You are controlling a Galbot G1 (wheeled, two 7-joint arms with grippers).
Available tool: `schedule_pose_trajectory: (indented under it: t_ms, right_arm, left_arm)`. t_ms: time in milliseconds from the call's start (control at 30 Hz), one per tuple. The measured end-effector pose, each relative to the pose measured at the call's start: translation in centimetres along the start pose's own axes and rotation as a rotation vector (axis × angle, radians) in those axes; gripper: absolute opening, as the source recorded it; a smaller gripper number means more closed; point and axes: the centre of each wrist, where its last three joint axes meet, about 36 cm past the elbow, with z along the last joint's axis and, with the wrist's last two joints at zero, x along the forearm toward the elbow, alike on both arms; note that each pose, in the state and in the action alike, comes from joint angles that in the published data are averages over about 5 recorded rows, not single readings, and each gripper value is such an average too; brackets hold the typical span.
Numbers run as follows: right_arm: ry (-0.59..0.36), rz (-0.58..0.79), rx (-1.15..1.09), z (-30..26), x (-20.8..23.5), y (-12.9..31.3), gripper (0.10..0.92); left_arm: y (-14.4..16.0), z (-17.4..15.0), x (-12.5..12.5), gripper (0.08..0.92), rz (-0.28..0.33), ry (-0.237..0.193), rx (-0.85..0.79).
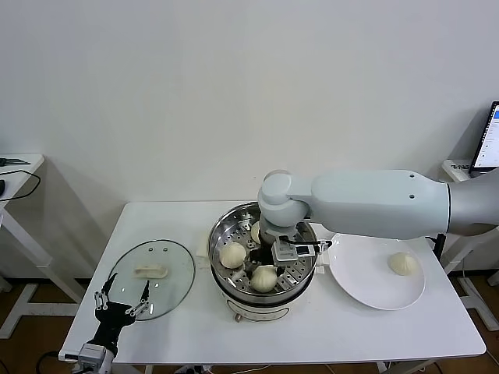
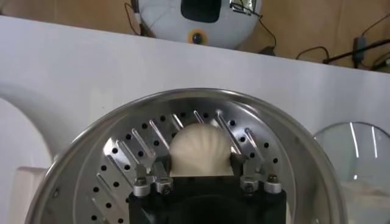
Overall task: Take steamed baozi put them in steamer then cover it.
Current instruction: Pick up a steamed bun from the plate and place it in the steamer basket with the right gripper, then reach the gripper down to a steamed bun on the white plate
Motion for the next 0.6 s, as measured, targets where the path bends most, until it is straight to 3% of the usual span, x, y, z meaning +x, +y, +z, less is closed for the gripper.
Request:
schedule_pose_trajectory:
  t_ms: [300,600]
  right_arm:
    - [0.045,0.047,-0.145,1.4,4.1,3.0,0.823]
    - [0.063,0.092,-0.552,3.0,9.3,12.6,0.823]
  left_arm:
    - [-0.2,-0.2,0.1,0.823,0.006,-0.003,-0.001]
    - [-0.8,-0.6,0.3,0.823,0.019,-0.012,-0.005]
